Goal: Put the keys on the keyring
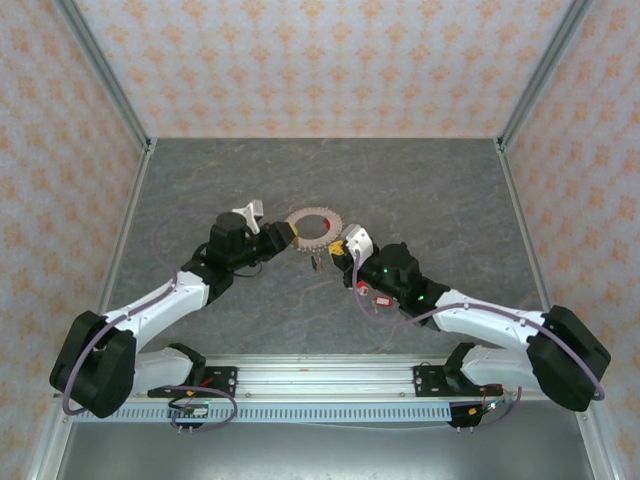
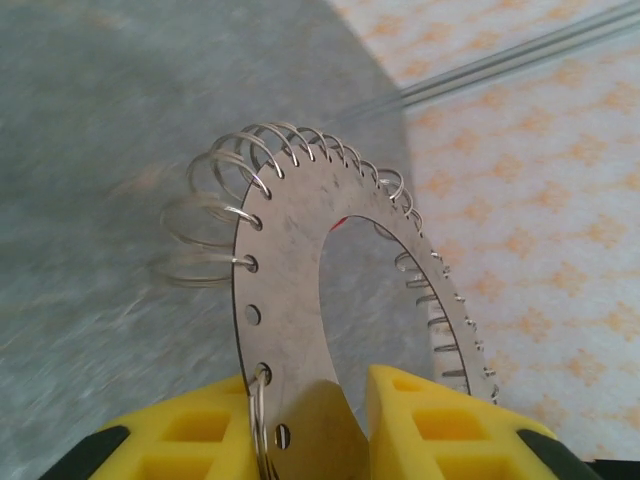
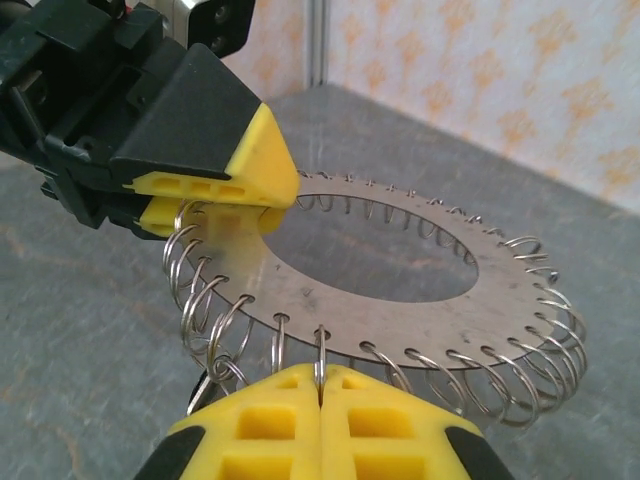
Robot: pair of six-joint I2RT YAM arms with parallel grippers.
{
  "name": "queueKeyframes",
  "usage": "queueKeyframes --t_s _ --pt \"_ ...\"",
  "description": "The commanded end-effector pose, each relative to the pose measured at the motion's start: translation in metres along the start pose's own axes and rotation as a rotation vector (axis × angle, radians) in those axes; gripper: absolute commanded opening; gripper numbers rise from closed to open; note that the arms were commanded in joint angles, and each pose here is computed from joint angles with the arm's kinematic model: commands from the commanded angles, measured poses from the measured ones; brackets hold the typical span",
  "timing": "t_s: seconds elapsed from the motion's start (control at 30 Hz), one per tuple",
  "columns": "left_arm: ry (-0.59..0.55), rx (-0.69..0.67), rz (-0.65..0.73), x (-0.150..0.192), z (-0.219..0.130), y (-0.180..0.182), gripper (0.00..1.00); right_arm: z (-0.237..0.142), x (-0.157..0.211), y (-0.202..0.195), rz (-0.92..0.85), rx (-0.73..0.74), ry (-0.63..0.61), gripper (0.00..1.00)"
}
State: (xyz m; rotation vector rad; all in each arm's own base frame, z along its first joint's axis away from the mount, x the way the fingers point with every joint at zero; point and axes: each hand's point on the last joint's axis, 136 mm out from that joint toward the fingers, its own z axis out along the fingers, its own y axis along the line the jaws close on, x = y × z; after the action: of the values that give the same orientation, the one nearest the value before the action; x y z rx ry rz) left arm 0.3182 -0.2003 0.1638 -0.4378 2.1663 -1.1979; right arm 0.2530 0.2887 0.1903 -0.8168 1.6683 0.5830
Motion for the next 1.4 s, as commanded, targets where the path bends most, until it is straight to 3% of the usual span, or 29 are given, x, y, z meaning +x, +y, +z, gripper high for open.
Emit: queueKeyframes --t_s 0.0,0.1,0.3,0.4,0.47,0.77,0.9,1.0,1.23,1.37 --pt "-0.012 -0.027 -0.019 0.014 -0.008 0.013 0.3 0.006 -0.028 0.006 0.021 -0.047 -0.057 0.0" --pt "-0.043 -0.09 -0.03 0.018 -0.019 0.034 0.41 0.016 -0.012 0.007 0.03 -0.049 0.0 0.0" --pt "-0.046 -0.163 -0.033 0.032 -0.034 0.062 0.47 0.028 0.009 0.014 -0.013 -0.092 0.093 0.0" --pt "-0.069 -0.208 -0.028 0.034 -0.046 0.074 0.58 0.029 0.012 0.015 -0.072 -0.104 0.107 0.0" --pt "-0.075 -0.239 -0.011 0.036 -0.056 0.079 0.59 0.03 0.01 0.011 -0.108 -0.084 0.121 0.0" --pt "-0.202 -0.246 0.156 0.014 -0.102 0.056 0.81 0.023 0.02 0.037 -0.465 -0.189 0.267 0.0" --pt "-0.229 -0.267 0.228 0.001 -0.107 0.043 0.82 0.029 0.035 0.052 -0.689 -0.148 0.336 0.0" --pt "-0.238 -0.287 0.271 -0.007 -0.107 0.037 0.82 0.029 0.04 0.064 -0.786 -0.132 0.306 0.0" --pt "-0.284 -0.236 0.33 -0.019 -0.105 0.018 0.82 0.015 0.04 0.087 -0.726 -0.224 0.226 0.0" --pt "-0.27 -0.15 0.382 -0.017 -0.101 0.001 0.78 0.005 0.029 0.086 -0.496 -0.328 0.2 0.0"
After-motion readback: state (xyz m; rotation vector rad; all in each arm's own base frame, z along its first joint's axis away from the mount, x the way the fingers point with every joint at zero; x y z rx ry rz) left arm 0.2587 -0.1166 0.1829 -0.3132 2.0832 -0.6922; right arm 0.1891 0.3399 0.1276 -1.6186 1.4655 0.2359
